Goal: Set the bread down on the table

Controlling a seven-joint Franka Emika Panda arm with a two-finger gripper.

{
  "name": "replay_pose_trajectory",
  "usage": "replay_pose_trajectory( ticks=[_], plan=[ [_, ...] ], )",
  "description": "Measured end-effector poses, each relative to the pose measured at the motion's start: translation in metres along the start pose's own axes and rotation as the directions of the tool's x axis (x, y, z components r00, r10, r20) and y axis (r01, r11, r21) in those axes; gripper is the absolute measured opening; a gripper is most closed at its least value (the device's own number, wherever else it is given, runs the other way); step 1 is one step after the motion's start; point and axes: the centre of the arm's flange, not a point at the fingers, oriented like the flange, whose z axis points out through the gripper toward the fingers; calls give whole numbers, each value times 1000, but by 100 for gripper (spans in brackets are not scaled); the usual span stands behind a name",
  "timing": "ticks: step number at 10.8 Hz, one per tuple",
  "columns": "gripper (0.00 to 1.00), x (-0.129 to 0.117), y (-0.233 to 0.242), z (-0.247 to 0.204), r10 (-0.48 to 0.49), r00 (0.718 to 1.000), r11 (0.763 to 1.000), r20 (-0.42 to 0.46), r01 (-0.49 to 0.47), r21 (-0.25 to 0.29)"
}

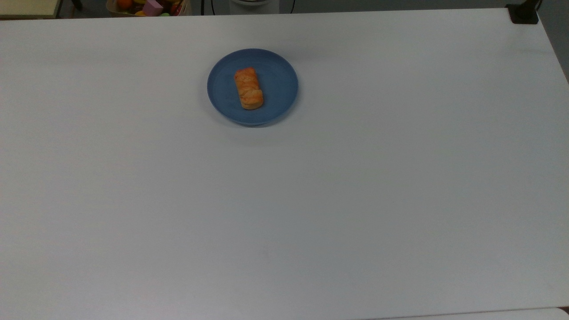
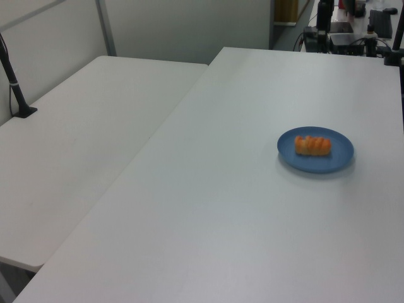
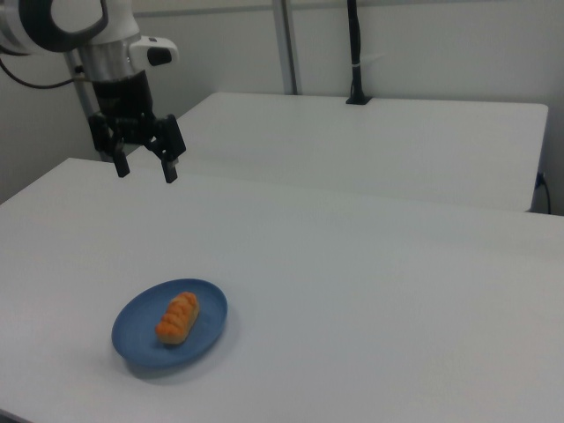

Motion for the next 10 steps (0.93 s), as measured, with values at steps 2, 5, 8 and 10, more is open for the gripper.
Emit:
replay_pose_trajectory(
  ticks=[2,5,8,10],
  plan=[
    [100,-12,-2,8,-31,999,999,20,31,9],
    [100,-13,-4,29,-38,998,999,41,37,14],
    [100,-4,-6,91,-29,999,999,36,29,14],
    [100,-3,-8,130,-27,999,1000,25,27,12]
  ],
)
